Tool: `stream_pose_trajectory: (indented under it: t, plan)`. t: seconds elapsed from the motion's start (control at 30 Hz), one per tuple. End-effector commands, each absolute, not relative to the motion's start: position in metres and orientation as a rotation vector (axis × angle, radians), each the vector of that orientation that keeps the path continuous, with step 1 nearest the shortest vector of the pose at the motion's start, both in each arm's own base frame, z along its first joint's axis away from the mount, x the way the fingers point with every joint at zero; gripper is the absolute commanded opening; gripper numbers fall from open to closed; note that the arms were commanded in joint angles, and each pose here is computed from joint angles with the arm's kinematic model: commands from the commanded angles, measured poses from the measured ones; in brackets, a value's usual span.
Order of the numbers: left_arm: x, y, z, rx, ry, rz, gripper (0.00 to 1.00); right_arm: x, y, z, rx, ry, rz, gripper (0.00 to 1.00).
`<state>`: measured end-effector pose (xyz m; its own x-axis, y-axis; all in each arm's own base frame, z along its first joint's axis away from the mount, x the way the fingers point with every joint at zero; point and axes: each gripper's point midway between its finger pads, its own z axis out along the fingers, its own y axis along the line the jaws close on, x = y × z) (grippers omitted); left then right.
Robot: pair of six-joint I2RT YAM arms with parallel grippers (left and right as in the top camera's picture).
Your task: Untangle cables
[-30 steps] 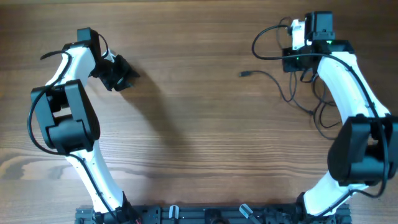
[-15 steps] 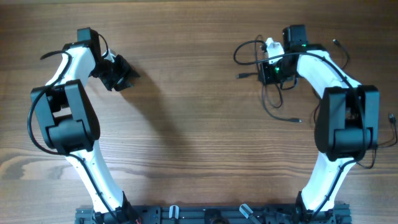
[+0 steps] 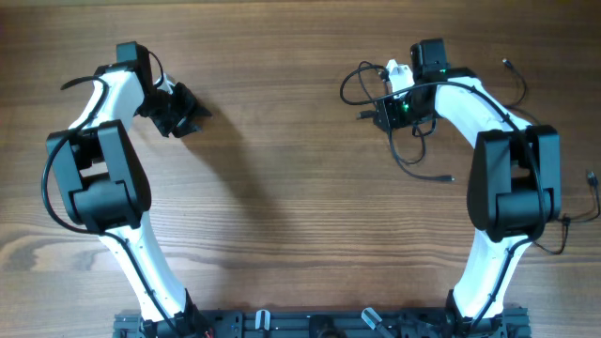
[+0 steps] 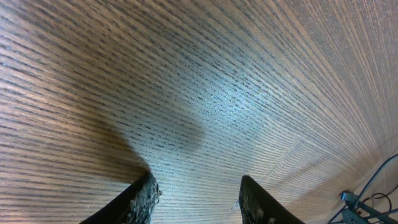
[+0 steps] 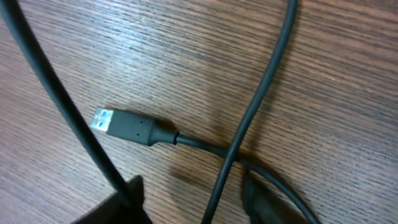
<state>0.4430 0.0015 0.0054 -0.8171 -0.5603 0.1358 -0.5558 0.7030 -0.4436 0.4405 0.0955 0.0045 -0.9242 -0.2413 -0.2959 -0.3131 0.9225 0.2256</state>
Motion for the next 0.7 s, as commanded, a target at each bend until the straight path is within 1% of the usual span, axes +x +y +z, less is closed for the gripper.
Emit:
stream_pose_trajectory:
  t: [0.0,0.1,0.17,0.23,0.33,0.4,0.53,0.6,0.67]
  plan:
    - [0.438,0.01,-0.008,-0.968,2.917,-0.647,0.46,0.438,0.086,-0.009,-0.398,2.858,0.309,0.66]
    - [0.438,0.01,-0.008,-0.967,2.918,-0.647,0.46,0.449,0.059,-0.011,-0.221,2.867,0.092,0.66]
    - [0.438,0.01,-0.008,-0.967,2.918,-0.647,0.46,0.454,0.054,-0.01,-0.154,2.855,0.05,0.65]
    - [0.438,0.01,-0.008,-0.967,2.918,-0.647,0.46,0.454,0.063,-0.009,-0.164,2.852,0.129,0.65]
    - [0.438,0.01,-0.008,-0.967,2.918,-0.647,0.47,0.446,0.089,-0.007,-0.215,2.853,0.342,0.67]
    - [0.438,0.01,-0.008,-0.967,2.918,-0.647,0.46,0.443,0.095,-0.006,-0.245,2.856,0.395,0.65]
    - [0.438,0.01,-0.008,-0.967,2.918,-0.647,0.47,0.448,0.097,0.015,-0.258,2.822,0.403,0.63]
    - [0.438,0.01,-0.007,-0.967,2.917,-0.647,0.47,0.455,0.098,0.03,-0.265,2.782,0.399,0.6]
    - [0.438,0.01,-0.007,-0.967,2.917,-0.647,0.47,0.458,0.098,0.041,-0.324,2.746,0.387,0.59]
